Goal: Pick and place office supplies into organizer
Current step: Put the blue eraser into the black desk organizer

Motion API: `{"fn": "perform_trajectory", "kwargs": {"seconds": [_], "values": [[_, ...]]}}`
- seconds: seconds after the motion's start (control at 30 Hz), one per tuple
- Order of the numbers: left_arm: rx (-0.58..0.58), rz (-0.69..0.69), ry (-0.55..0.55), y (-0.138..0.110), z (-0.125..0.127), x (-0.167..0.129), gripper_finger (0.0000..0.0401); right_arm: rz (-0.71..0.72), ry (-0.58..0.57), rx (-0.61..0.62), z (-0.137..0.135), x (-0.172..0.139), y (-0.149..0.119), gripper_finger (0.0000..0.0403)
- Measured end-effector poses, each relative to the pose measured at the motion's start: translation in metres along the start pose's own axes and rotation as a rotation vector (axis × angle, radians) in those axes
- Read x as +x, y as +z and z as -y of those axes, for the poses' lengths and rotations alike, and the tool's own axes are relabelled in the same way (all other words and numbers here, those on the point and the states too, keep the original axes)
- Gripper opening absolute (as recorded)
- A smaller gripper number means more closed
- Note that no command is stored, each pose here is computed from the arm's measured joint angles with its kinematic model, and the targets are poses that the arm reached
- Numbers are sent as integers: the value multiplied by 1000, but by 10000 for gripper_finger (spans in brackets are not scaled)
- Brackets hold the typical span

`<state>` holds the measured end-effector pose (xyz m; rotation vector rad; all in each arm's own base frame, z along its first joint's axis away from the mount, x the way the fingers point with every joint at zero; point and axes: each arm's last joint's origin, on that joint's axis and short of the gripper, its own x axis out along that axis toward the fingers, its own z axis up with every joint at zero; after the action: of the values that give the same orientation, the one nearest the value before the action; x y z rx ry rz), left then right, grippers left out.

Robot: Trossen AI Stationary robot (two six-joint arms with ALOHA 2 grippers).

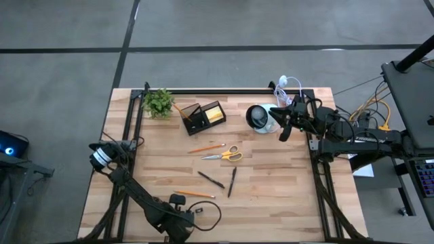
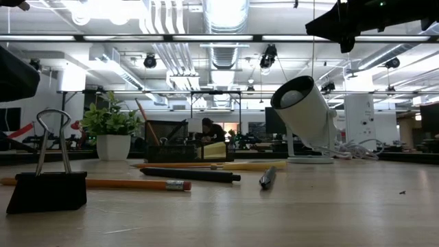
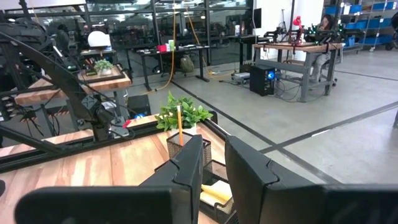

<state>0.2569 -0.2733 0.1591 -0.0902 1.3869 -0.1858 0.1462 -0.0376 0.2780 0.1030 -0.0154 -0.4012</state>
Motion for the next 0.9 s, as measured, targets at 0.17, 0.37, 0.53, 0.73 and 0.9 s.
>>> {"fn": "perform_trajectory", "kwargs": {"seconds": [0.17,0.37,0.53,0.73,0.9], "values": [[0,3,-1,0,0,0,34,0,0,0,0,0,0,59],[-21,7,-31,-1,2,3,115,-1,0,0,0,0,0,59],[-47,-15,-48,-3,4,3,169,-2,0,-1,0,0,0,59],[-67,-33,-29,-6,3,2,172,-2,1,-7,0,0,0,59],[-68,-36,-16,-6,2,5,157,-2,0,-7,0,0,0,59]]}}
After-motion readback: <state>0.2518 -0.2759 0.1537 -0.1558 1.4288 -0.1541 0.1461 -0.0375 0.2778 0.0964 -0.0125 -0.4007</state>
